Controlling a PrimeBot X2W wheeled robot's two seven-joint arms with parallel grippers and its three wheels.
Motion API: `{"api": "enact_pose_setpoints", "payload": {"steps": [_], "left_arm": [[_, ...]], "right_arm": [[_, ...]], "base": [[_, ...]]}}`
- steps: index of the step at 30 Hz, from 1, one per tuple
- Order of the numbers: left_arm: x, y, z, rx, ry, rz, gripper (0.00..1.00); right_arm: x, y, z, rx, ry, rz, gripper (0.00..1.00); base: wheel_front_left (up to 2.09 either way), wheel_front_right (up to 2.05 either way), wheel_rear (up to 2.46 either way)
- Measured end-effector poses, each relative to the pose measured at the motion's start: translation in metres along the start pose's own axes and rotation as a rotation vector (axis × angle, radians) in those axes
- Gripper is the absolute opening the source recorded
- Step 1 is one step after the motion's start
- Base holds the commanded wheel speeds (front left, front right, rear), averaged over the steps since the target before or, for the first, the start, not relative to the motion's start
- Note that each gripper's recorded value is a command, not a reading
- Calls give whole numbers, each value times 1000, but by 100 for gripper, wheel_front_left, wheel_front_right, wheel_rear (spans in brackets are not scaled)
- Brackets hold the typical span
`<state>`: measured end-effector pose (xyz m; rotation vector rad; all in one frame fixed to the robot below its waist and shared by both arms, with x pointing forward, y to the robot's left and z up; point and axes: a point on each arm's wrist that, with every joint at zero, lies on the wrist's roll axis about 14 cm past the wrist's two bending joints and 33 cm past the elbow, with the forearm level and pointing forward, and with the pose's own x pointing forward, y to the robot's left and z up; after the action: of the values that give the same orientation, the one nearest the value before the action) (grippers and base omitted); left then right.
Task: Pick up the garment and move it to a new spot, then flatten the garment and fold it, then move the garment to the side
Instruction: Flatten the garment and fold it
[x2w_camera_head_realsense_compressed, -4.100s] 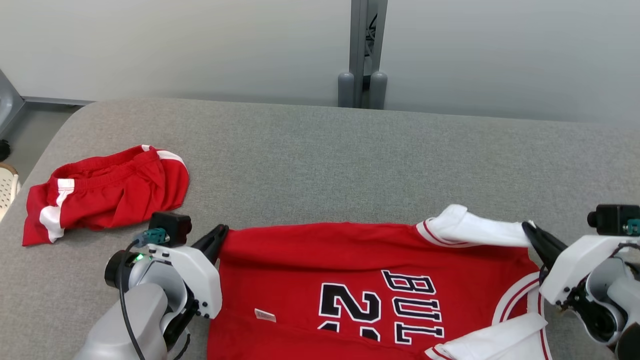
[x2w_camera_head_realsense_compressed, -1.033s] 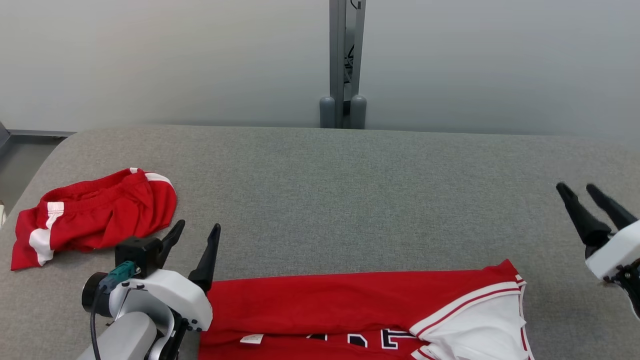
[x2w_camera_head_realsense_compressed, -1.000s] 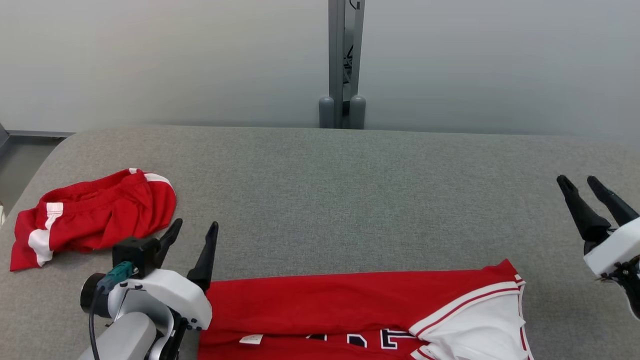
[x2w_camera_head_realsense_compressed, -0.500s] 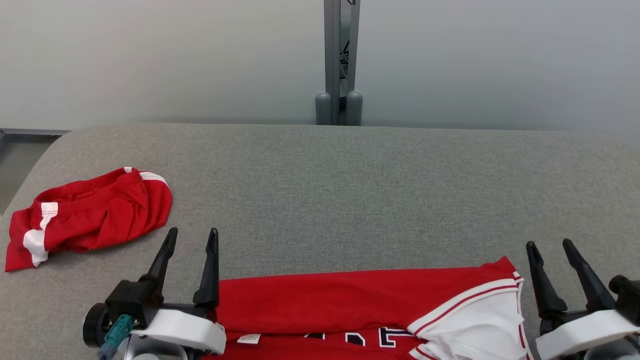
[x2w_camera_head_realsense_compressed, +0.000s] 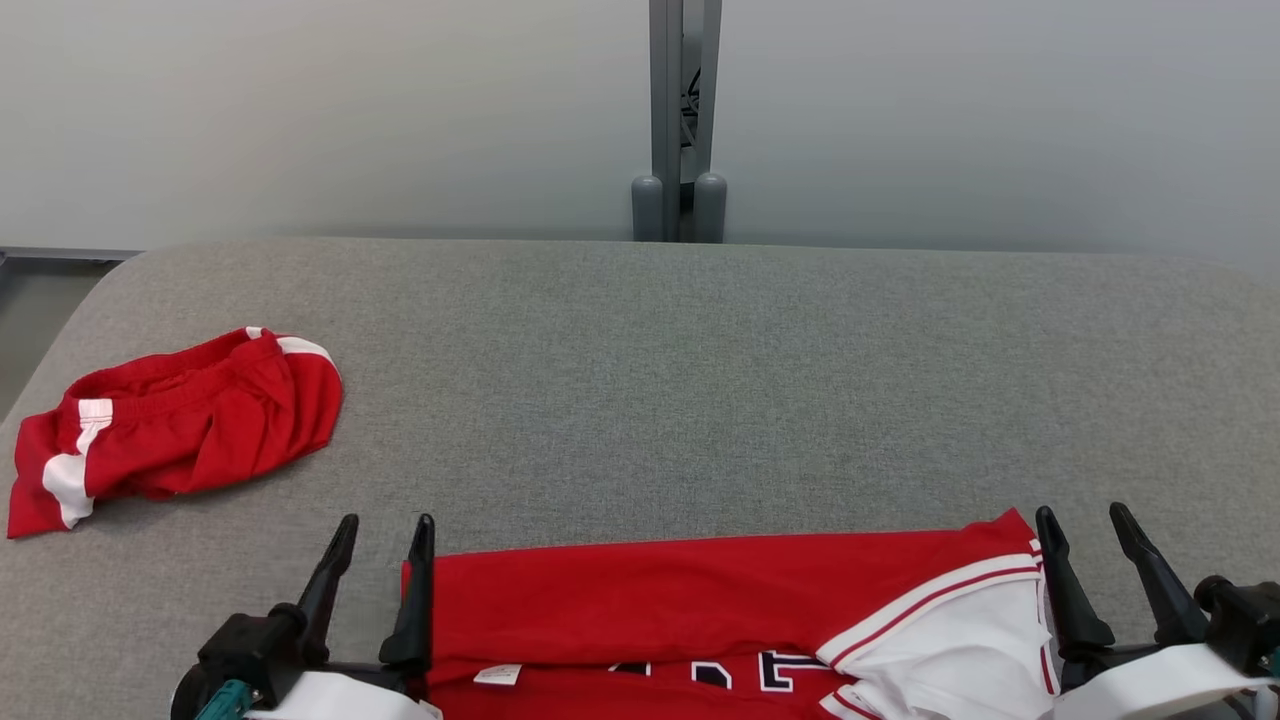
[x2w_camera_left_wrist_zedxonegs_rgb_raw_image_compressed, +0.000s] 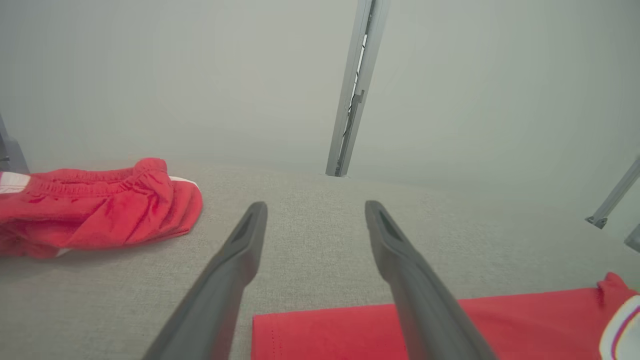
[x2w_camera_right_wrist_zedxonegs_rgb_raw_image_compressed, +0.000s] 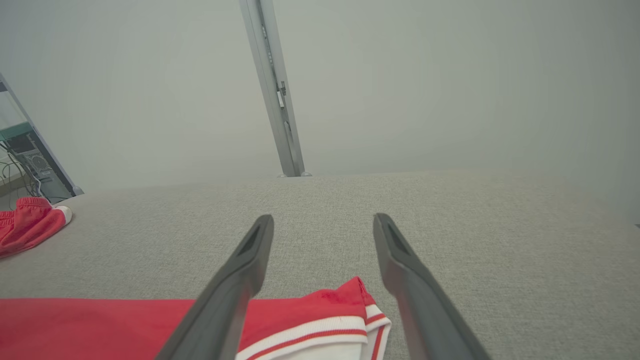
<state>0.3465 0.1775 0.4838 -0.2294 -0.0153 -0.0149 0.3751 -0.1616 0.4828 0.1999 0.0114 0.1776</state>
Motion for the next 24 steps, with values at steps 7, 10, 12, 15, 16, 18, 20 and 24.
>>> {"api": "enact_pose_setpoints", "payload": {"steps": [7, 10, 12, 15, 16, 18, 20, 24], "left_arm": [[0, 0, -7, -30, 19, 4, 100], [1, -1, -9, -28, 26, 0, 100], [2, -1, -8, -25, 24, -3, 100], [4, -1, -8, -21, 25, -6, 100], [4, -1, -9, -20, 28, -6, 100], [4, -1, -11, -20, 33, -7, 100], [5, 0, -11, -18, 36, -7, 100], [6, 1, -13, -13, 41, -2, 100]], "right_arm": [[-2, -2, -18, 44, 51, -25, 100], [-12, -12, -45, 53, 145, -50, 100], [-17, -19, -59, 83, 194, -77, 100], [-19, -31, -76, 88, 271, -104, 100], [-20, -33, -82, 86, 301, -109, 100], [-22, -33, -93, 87, 347, -107, 100], [-23, -31, -101, 93, 384, -105, 100], [-26, -24, -117, 120, 454, -95, 100]], "base": [[0, 0, 0], [0, 0, 0], [0, 0, 0], [0, 0, 0], [0, 0, 0], [0, 0, 0], [0, 0, 0], [0, 0, 0]]}}
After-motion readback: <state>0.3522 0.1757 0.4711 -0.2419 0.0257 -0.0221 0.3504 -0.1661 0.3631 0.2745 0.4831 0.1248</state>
